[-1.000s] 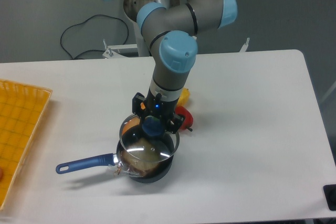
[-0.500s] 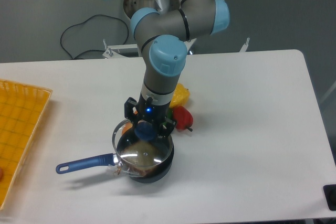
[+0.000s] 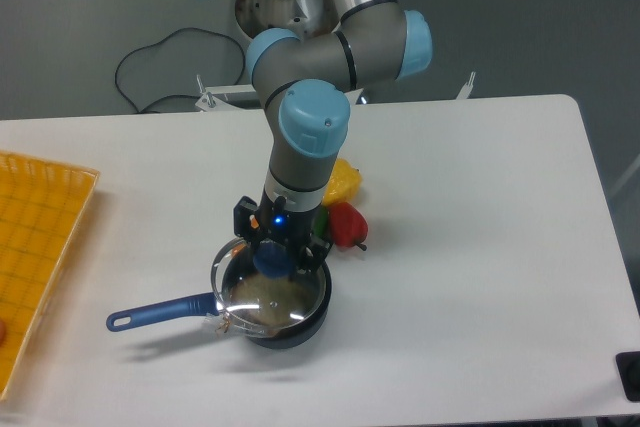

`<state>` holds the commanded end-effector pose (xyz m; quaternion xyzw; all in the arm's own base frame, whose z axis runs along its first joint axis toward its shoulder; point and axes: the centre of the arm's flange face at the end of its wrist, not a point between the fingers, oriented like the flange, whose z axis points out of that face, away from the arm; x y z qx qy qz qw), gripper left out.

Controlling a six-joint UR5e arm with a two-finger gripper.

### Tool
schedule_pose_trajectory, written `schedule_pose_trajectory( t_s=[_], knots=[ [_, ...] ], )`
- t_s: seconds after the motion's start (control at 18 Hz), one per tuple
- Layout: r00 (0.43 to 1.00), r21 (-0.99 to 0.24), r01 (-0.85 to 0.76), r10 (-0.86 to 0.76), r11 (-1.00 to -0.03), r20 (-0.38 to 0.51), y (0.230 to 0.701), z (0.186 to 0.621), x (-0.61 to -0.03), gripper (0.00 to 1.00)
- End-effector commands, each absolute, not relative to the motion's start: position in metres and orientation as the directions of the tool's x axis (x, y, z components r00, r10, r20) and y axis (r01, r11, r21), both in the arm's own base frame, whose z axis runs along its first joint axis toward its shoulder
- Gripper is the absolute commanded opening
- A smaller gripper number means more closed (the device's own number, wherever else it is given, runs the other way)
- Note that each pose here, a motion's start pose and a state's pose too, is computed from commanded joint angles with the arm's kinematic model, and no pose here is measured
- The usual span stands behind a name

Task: Close the pot lid
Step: 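Press the lid down onto the saucepan rim and settle it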

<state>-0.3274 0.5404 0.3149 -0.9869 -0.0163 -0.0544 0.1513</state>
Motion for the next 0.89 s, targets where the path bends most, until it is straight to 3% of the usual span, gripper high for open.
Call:
schedule_pose_trajectory(
  t_s=[0.89],
  knots=[
    [0.994,-0.292,0.039,0.006,-0.956,0.112,0.5444,0.3068,-0.3306,0.57]
  ],
)
